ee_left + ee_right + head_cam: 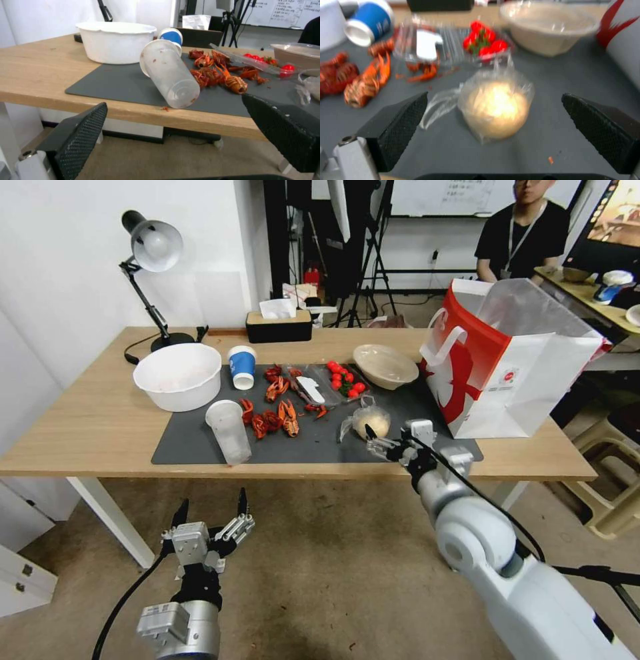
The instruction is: Pick up the trash from the table and place it into the takeout bag.
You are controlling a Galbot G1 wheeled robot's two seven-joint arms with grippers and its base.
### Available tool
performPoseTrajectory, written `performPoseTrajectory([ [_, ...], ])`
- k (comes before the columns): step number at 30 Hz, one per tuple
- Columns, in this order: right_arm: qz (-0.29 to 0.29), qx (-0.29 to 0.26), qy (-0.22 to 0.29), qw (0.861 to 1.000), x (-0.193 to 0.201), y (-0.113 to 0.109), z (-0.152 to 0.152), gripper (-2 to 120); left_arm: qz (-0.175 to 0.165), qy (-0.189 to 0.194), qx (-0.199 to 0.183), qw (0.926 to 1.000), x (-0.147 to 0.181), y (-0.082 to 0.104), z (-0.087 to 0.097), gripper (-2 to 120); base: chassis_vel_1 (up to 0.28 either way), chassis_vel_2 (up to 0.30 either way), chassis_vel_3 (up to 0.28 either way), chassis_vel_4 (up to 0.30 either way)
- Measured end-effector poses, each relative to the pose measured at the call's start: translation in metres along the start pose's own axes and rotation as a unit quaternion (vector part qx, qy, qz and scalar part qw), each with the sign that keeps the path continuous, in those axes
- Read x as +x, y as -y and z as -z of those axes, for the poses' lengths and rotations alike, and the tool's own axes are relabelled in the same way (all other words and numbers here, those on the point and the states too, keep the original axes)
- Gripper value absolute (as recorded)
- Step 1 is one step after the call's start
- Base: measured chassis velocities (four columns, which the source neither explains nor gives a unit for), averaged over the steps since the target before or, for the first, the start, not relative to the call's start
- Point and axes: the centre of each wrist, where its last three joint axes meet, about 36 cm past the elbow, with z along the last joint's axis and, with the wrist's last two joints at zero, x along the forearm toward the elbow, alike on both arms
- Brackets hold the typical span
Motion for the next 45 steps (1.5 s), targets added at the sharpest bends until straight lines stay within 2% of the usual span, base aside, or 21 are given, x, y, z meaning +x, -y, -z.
performPoseTrajectory([
  [6, 0.002, 0.004, -0.037, 0.999, -0.011, -0.003, 0.015, 100, 0.003, 0.001, 0.0, 1.0, 0.001, 0.0, 0.0, 100, 0.0, 0.0, 0.0, 0.0],
  [9, 0.002, 0.004, -0.037, 0.999, -0.011, -0.003, 0.015, 100, 0.003, 0.001, 0.0, 1.0, 0.001, 0.0, 0.0, 100, 0.0, 0.0, 0.0, 0.0],
  [11, 0.005, 0.008, -0.062, 0.998, -0.02, -0.003, 0.024, 100, 0.005, 0.001, -0.002, 1.0, 0.001, 0.0, 0.0, 100, 0.0, 0.0, 0.0, 0.0],
  [19, -0.005, 0.025, -0.081, 0.996, -0.048, -0.005, 0.037, 100, 0.007, 0.0, -0.005, 1.0, 0.003, -0.001, 0.0, 100, 0.0, 0.0, 0.0, 0.0],
  [34, -0.012, 0.023, -0.112, 0.993, -0.081, 0.009, 0.024, 100, 0.01, -0.001, -0.003, 0.9999, 0.0, -0.001, -0.004, 100, 0.0, 0.0, 0.0, 0.0],
  [38, -0.008, 0.016, -0.114, 0.993, -0.085, 0.008, 0.022, 92, 0.01, -0.002, -0.004, 0.9999, 0.0, -0.001, -0.004, 100, 0.0, 0.0, 0.0, 0.0],
  [40, -0.003, 0.01, -0.117, 0.993, -0.088, 0.008, 0.021, 81, 0.011, -0.002, -0.004, 0.9999, 0.0, -0.001, -0.004, 100, 0.0, 0.0, 0.0, 0.0],
  [42, -0.002, 0.009, -0.119, 0.993, -0.088, 0.008, 0.02, 78, 0.011, -0.002, -0.005, 0.9999, 0.0, -0.001, -0.004, 100, 0.0, 0.0, 0.0, 0.0],
  [45, 0.0, 0.005, -0.123, 0.992, -0.087, 0.007, 0.018, 62, 0.015, -0.001, -0.004, 0.9999, 0.002, -0.001, -0.004, 100, 0.0, 0.0, 0.0, 0.0],
])
